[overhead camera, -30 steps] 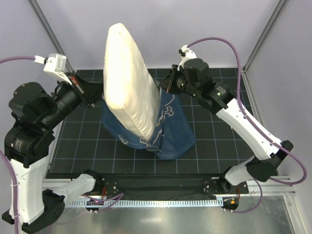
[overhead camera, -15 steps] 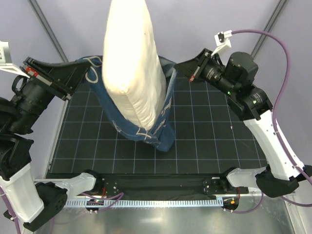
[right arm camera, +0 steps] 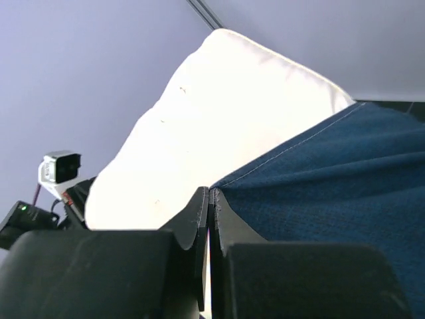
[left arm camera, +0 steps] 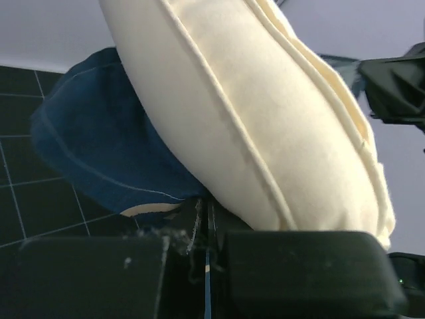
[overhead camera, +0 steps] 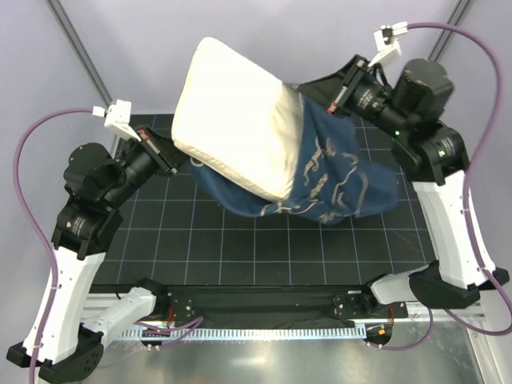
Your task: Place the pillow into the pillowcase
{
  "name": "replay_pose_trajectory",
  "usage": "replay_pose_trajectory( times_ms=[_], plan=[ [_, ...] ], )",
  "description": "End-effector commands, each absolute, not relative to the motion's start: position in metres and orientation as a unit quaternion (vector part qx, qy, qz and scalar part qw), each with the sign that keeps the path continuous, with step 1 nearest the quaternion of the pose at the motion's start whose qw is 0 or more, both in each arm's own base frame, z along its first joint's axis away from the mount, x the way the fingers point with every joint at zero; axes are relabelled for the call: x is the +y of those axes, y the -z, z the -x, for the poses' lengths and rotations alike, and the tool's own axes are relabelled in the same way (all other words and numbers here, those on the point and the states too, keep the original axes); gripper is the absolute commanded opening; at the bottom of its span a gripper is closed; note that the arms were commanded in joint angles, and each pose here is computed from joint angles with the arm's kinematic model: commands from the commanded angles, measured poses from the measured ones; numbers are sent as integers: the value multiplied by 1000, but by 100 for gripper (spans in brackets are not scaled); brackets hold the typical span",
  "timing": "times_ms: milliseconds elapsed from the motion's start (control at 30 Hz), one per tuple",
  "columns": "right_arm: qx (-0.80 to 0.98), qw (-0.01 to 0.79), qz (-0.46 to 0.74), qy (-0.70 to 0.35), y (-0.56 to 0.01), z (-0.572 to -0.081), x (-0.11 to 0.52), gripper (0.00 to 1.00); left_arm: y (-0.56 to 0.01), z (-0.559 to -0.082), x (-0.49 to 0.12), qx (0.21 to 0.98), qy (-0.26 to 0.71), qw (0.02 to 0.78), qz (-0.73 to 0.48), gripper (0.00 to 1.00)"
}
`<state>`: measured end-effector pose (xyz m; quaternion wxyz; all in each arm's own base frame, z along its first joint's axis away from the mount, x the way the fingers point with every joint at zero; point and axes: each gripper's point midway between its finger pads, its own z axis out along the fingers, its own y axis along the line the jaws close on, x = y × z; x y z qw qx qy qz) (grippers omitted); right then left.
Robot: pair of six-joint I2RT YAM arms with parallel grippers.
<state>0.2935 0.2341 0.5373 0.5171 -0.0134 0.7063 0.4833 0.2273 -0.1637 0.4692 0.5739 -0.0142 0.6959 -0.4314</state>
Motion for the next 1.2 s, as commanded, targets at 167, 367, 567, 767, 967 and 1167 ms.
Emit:
replay_pose_trajectory(
  times_ms=[167, 367, 567, 767, 967, 1167],
  plan=[
    [671, 534, 20, -514, -511, -288, 237, 4, -658, -136, -133, 496, 465, 729, -75, 1],
    [694, 504, 7, -514, -474, -312, 250, 4, -660, -135, -141, 502, 482, 713, -88, 0],
    [624, 578, 28, -525, -584, -282, 225, 4, -571, -175, -147, 565, 469, 678, -41, 0],
    [591, 604, 35, -533, -626, -259, 213, 4, -572, -173, -143, 561, 467, 683, -32, 0],
    [667, 557, 21, -494, -541, -294, 225, 4, -669, -110, -131, 485, 503, 712, -74, 0],
    [698, 520, 13, -492, -490, -313, 232, 4, -687, -99, -136, 467, 524, 706, -93, 0]
  ],
)
